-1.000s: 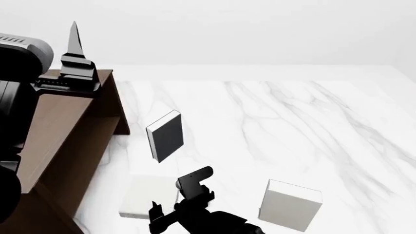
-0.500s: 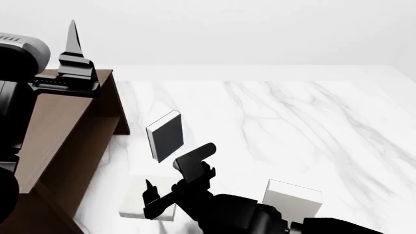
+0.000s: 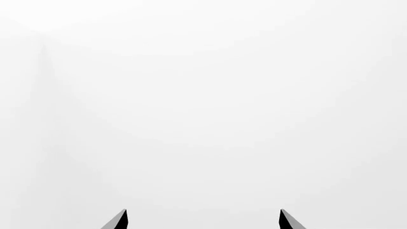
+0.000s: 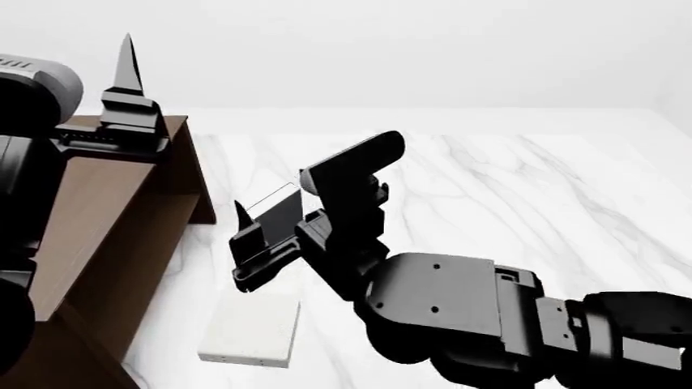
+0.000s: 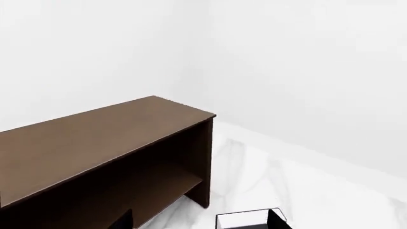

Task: Pick up the book on the right and place it under the cabinet shelf.

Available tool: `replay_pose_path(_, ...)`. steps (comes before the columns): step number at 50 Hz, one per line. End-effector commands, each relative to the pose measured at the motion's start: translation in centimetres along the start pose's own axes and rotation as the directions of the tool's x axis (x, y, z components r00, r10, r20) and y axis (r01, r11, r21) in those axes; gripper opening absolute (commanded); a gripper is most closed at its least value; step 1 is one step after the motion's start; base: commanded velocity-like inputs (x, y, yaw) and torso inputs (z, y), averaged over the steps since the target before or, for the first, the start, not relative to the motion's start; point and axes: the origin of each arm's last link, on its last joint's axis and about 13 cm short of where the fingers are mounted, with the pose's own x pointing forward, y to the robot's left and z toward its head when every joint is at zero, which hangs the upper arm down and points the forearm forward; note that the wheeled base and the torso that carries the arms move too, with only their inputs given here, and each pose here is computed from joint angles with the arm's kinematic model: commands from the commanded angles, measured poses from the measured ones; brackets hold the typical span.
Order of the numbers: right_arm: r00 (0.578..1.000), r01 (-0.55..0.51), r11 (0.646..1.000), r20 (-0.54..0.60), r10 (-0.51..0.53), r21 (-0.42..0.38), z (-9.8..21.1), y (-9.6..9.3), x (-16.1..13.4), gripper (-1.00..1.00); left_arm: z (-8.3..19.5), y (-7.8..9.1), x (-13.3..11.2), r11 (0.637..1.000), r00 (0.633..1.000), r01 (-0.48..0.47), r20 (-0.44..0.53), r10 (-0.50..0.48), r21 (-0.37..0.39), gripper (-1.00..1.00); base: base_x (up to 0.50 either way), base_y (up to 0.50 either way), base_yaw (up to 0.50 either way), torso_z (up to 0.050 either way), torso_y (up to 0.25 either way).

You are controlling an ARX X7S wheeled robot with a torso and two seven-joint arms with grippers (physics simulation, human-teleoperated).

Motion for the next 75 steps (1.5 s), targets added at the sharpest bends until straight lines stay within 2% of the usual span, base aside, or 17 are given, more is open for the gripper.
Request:
replay_pose_path(1, 0.980, 0.102, 0.989, 0.179, -0.082, -0.106, 6.7, -1.6, -2.4, 1.00, -0.1, -0.2, 0.0, 1.000, 1.000, 0.011, 0.001, -0.011, -0.024, 1.00, 0.00, 0.00, 0.00, 0.000, 0.000)
replay_pose_path(5, 0.962, 0.170, 0.978, 0.235, -0.138, -0.122, 8.9, -3.0, -3.3, 1.00, -0.3, -0.4, 0.1, 0.999, 1.000, 0.024, 0.000, -0.024, -0.039, 1.00, 0.00, 0.00, 0.00, 0.000, 0.000)
replay_pose_path(11, 0.913, 0.309, 0.941, 0.320, -0.254, -0.136, 10.7, -4.9, -4.2, 1.00, -0.4, -0.8, 0.1, 0.998, 0.999, 0.041, 0.000, -0.042, -0.053, 1.00, 0.00, 0.00, 0.00, 0.000, 0.000)
replay_pose_path(19, 0.858, 0.428, 0.895, 0.368, -0.359, -0.125, 13.2, -7.1, -5.9, 1.00, -0.5, -1.0, 0.3, 0.997, 0.998, 0.055, 0.001, -0.055, -0.059, 1.00, 0.00, 0.00, 0.00, 0.000, 0.000)
replay_pose_path(21, 0.841, 0.467, 0.873, 0.375, -0.390, -0.139, 13.4, -7.6, -6.2, 1.00, -0.6, -1.0, 0.4, 0.997, 0.998, 0.056, 0.001, -0.056, -0.060, 1.00, 0.00, 0.00, 0.00, 0.000, 0.000)
replay_pose_path(23, 0.811, 0.529, 0.830, 0.392, -0.434, -0.174, 13.5, -8.3, -6.6, 1.00, -0.7, -1.1, 0.5, 0.996, 0.998, 0.058, 0.001, -0.058, -0.061, 1.00, 0.00, 0.00, 0.00, 0.000, 0.000)
replay_pose_path(29, 0.756, 0.616, 0.766, 0.414, -0.507, -0.186, 14.1, -9.5, -7.7, 1.00, -1.1, -1.3, 0.6, 0.995, 0.998, 0.068, -0.006, -0.068, -0.066, 1.00, 0.00, 0.00, 0.00, 0.000, 0.000)
replay_pose_path(32, 0.718, 0.670, 0.714, 0.423, -0.553, -0.203, 14.4, -10.2, -8.4, 1.00, -1.2, -1.4, 0.7, 0.995, 0.997, 0.071, -0.008, -0.072, -0.076, 1.00, 0.00, 0.00, 0.00, 0.000, 0.000)
replay_pose_path(44, 0.635, 0.753, 0.635, 0.439, -0.636, -0.171, 15.1, -11.4, -11.1, 1.00, -1.1, -2.2, 1.2, 0.990, 0.995, 0.097, -0.004, -0.098, -0.100, 1.00, 0.00, 0.00, 0.00, 0.000, 0.000)
replay_pose_path(57, 0.602, 0.784, 0.596, 0.447, -0.661, -0.175, 15.2, -11.7, -13.0, 1.00, -0.3, -4.9, 2.7, 0.965, 0.979, 0.202, 0.040, -0.198, -0.164, 1.00, 0.00, 0.00, 0.00, 0.000, 0.000)
replay_pose_path(75, 0.583, 0.801, 0.572, 0.445, -0.680, -0.175, 15.1, -11.9, -14.0, 1.00, -0.9, -8.6, 3.4, 0.913, 0.943, 0.332, 0.049, -0.330, -0.238, 1.00, 0.00, 0.00, 0.00, 0.000, 0.000)
